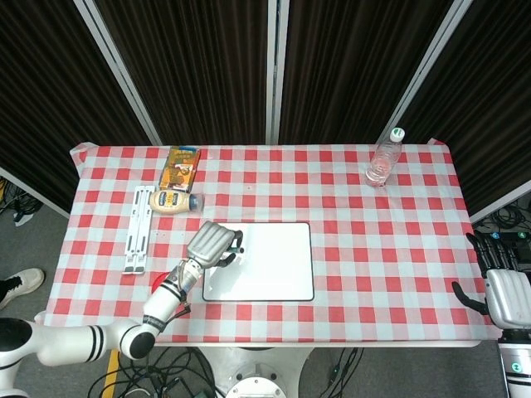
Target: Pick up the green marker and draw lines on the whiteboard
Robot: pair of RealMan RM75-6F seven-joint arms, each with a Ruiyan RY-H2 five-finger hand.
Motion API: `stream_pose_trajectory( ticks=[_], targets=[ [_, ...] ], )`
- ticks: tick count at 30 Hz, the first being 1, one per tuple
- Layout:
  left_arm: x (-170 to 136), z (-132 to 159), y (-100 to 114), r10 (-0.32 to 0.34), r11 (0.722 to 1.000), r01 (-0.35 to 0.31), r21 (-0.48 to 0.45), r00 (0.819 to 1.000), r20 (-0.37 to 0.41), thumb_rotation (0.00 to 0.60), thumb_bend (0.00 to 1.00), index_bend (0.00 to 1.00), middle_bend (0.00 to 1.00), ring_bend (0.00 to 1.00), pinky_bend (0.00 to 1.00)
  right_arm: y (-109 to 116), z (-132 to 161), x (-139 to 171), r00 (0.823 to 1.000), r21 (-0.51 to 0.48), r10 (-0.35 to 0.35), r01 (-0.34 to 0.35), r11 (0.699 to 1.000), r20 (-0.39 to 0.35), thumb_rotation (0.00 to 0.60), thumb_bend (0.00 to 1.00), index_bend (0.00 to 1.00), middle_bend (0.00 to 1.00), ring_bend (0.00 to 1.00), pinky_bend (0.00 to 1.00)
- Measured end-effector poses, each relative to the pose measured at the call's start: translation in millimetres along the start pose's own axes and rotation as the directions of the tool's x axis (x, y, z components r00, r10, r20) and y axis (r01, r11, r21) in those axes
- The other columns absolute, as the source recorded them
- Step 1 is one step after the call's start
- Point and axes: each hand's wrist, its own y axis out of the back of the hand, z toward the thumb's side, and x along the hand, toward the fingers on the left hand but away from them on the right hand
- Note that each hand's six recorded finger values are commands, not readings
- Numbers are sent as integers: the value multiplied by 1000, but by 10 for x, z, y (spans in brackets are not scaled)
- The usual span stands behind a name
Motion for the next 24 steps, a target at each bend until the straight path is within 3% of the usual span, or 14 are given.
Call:
stream_pose_trajectory(
  ticks=[7,14,24],
  targets=[
    [69,81,-127,-39,997,39,62,999,-6,600,453,560,596,754,929,2,-37,32,1000,-3,-1,1,1000,11,600,209,0,38,0,0],
    [172,159,-213,-66,997,66,45,998,-8,600,453,560,596,754,929,6,-65,55,1000,-6,-3,3,1000,17,600,210,0,38,0,0],
    [358,566,-190,-66,998,67,-22,996,55,600,454,559,596,753,929,36,-135,104,999,-11,-12,12,1000,33,600,209,0,38,0,0]
  ],
)
